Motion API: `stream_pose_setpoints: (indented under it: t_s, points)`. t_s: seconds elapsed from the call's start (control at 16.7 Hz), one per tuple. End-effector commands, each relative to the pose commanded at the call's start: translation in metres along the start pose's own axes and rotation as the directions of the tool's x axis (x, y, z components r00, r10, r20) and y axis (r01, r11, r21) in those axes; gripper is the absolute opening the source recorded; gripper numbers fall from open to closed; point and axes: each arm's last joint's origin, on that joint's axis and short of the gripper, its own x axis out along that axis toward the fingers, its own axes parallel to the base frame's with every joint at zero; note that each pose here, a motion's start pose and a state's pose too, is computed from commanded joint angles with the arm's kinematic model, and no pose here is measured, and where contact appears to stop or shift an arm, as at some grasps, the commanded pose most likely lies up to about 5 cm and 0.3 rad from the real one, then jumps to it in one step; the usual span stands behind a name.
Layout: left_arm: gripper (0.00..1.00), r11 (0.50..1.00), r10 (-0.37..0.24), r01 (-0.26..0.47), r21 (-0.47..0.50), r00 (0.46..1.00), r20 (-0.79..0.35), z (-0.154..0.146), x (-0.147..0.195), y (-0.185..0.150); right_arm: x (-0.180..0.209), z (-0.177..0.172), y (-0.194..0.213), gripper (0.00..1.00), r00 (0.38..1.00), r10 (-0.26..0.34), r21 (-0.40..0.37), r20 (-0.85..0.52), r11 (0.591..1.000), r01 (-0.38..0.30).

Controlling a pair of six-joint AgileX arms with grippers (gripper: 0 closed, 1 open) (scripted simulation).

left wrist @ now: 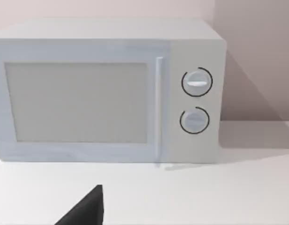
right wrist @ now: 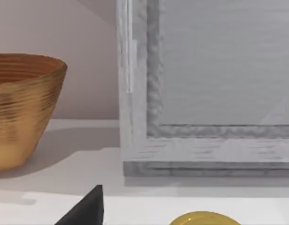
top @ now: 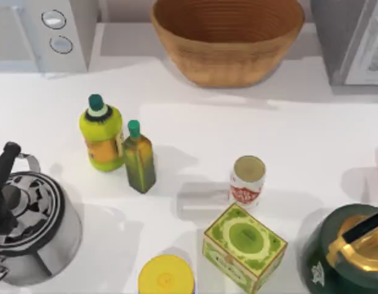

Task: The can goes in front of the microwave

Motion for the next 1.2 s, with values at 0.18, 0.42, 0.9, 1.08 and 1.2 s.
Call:
stream_pose_setpoints:
  t_s: [0.18,0.42,0.9,1.08,1.2]
  points:
    - [1.00,1.000,-0.004,0.004,0.001,1.000,-0.006,0.002,0.000,0.000,0.000,0.000,0.000,1.00,1.000,0.000,0.000,0.000,1.000,0.000]
    - [1.00,0.999,-0.051,0.052,0.013,0.994,-0.098,0.026,0.002,-0.005,0.000,0.000,0.000,1.00,1.000,0.000,0.000,0.000,1.000,0.000]
    - [1.00,0.960,-0.217,0.279,0.031,0.808,-0.547,0.114,0.052,-0.038,0.000,0.000,0.000,1.00,1.000,0.000,0.000,0.000,1.000,0.000]
    - [1.00,0.920,-0.257,0.391,0.021,0.642,-0.722,0.139,0.093,-0.070,0.000,0.000,0.000,1.00,1.000,0.000,0.000,0.000,1.000,0.000]
    - [1.00,0.887,-0.259,0.462,0.010,0.514,-0.818,0.147,0.121,-0.100,0.000,0.000,0.000,1.00,1.000,0.000,0.000,0.000,1.000,0.000]
